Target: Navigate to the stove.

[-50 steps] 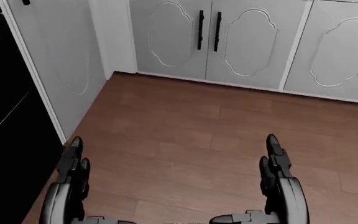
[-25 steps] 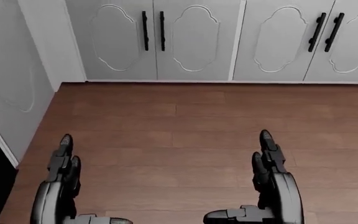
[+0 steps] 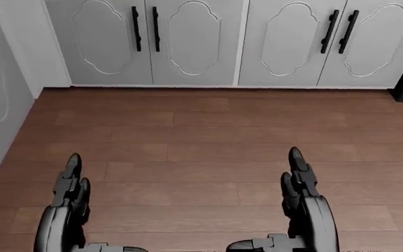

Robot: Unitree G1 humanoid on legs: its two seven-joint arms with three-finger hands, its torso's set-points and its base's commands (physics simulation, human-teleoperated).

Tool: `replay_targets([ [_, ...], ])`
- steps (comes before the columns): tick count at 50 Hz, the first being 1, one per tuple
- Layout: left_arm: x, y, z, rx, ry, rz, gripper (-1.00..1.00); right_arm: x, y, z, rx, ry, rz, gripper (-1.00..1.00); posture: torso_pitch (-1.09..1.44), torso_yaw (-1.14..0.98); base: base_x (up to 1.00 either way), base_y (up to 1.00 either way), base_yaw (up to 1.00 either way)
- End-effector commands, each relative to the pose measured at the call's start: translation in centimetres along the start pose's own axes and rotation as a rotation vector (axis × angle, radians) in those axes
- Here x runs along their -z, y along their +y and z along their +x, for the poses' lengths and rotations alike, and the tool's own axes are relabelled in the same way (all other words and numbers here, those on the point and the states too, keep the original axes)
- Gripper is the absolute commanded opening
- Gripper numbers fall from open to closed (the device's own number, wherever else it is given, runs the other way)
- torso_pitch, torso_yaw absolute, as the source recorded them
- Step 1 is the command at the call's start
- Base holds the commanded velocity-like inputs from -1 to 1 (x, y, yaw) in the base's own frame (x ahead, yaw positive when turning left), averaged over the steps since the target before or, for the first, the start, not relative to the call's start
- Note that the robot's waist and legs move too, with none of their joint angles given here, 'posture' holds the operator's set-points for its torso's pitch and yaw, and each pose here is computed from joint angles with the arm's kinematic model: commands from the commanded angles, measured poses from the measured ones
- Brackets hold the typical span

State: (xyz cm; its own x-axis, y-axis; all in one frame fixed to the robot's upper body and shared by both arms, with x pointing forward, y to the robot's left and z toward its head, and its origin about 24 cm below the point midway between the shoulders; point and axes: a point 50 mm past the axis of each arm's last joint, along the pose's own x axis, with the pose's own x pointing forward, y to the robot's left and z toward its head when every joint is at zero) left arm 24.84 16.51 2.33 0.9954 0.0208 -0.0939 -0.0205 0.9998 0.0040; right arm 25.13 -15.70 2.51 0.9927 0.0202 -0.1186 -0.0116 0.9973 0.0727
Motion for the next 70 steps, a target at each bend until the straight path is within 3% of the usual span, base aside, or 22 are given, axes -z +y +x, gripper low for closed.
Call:
replay_targets([
  [1,-1.84,-0.52,0.37,0.020,-0.094,-0.003,1.00,-1.53,-0.35,0.19,0.011,-0.076,-0.009,1.00,0.00,0.00,0.00,-0.61,0.00],
  [70,-1.84,-0.53,0.37,0.021,-0.094,-0.003,1.00,-1.52,-0.36,0.23,0.009,-0.078,-0.010,1.00,0.00,0.00,0.00,-0.60,0.00],
])
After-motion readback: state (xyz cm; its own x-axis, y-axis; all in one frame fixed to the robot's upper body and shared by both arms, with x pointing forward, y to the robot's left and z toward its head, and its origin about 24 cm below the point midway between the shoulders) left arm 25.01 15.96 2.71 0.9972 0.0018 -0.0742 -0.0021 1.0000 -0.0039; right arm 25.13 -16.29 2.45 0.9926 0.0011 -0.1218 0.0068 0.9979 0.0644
